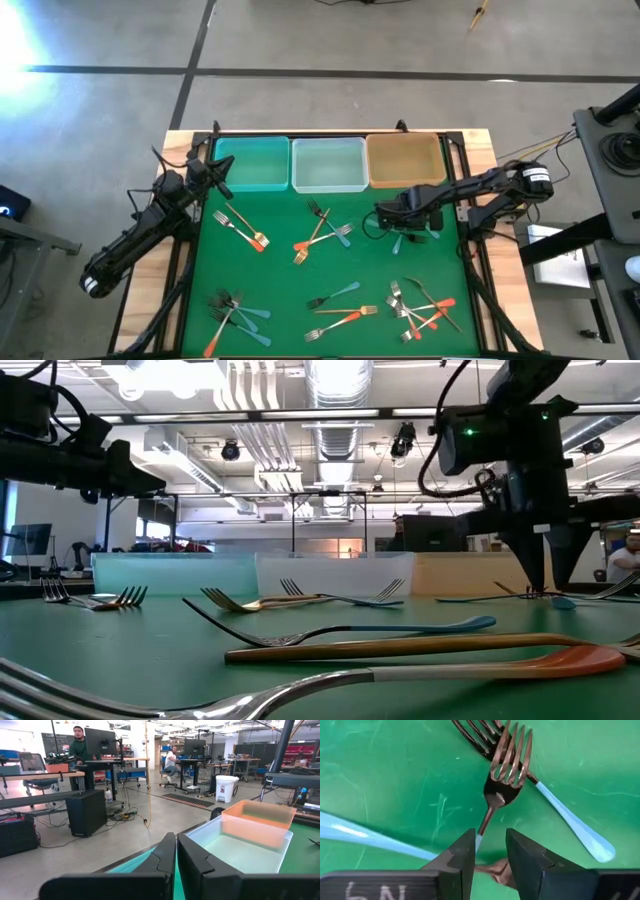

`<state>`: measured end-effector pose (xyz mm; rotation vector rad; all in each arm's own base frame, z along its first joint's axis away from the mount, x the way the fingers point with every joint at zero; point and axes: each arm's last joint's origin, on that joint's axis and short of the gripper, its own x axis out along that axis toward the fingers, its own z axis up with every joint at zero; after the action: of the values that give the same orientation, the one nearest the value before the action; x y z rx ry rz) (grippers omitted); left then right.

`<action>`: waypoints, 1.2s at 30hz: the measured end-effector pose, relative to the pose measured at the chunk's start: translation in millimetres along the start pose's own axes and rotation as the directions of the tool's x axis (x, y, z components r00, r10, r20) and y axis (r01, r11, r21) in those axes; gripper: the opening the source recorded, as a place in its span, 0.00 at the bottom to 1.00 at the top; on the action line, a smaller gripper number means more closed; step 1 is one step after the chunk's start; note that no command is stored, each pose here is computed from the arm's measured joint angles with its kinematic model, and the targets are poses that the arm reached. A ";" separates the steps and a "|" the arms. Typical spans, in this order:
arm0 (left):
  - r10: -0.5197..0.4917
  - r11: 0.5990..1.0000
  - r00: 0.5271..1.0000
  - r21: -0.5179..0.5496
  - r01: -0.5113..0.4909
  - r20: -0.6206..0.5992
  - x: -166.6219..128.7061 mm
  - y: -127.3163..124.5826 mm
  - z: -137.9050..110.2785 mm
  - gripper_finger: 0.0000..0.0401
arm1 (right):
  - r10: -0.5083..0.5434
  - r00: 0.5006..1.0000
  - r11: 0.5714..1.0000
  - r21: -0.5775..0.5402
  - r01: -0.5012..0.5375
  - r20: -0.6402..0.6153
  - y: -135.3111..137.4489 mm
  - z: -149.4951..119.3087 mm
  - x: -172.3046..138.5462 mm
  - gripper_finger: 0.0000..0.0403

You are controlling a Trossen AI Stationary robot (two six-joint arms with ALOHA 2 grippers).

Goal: Sort silverware by color (type)
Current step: Put the blue fork into the orange bin

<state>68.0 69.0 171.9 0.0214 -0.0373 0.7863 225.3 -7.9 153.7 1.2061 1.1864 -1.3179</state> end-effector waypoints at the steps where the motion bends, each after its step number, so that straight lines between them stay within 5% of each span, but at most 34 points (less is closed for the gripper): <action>1: 0.000 1.000 1.000 0.000 0.000 0.000 0.0 0.0 0.0 0.00 | 0.003 1.000 1.000 0.009 -0.003 0.006 -1.1 0.1 2.8 0.25; 9: 0.000 1.000 1.000 0.000 0.000 0.000 0.0 0.0 0.0 0.00 | 0.026 0.997 0.998 0.054 -0.030 0.076 -8.1 1.5 18.7 0.22; 18: 0.000 1.000 1.000 0.000 0.000 -0.001 0.0 0.0 0.0 0.00 | 0.034 0.993 0.997 0.059 -0.040 0.109 -7.7 2.7 20.0 0.04; 36: 0.000 1.000 1.000 0.000 0.000 0.000 0.0 0.0 0.0 0.00 | 0.076 0.976 0.993 0.075 -0.093 0.202 -4.9 6.4 6.2 0.02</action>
<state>68.0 69.0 171.9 0.0213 -0.0373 0.7866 219.7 -14.2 147.9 1.1425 0.9356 -1.4001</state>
